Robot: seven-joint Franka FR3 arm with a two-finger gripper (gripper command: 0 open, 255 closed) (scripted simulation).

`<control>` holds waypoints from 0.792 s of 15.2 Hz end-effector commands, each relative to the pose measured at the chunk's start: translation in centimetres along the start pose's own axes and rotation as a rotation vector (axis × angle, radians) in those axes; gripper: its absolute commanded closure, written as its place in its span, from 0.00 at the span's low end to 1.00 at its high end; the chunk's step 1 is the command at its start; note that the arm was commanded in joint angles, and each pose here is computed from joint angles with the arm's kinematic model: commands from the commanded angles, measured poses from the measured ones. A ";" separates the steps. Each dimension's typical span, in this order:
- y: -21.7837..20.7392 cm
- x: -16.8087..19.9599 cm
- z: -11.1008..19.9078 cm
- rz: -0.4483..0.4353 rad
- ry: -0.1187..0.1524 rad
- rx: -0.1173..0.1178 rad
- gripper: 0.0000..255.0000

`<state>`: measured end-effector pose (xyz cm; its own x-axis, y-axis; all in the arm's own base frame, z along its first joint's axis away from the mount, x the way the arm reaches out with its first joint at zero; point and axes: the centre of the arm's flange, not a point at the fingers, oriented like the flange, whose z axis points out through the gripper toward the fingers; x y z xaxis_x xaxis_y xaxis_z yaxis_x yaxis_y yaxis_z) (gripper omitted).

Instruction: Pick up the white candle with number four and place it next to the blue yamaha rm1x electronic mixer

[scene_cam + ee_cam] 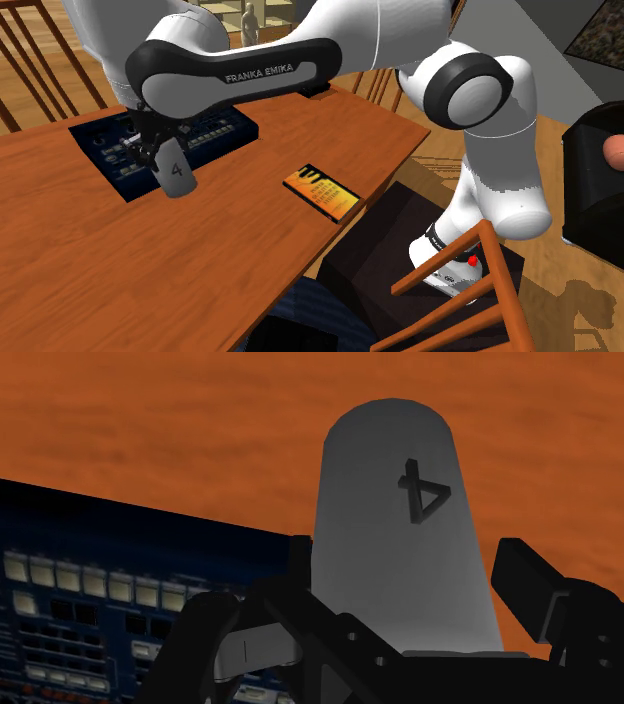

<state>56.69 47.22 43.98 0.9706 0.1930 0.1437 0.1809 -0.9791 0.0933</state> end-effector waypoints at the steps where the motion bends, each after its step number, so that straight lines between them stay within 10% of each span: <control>1: 0.0 -0.2 1.0 0.000 0.001 0.001 1.00; 12: -0.6 -1.0 6.6 0.000 0.001 0.001 1.00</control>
<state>56.66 47.12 37.72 0.9706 0.1931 0.1436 0.1810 -0.9791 0.0932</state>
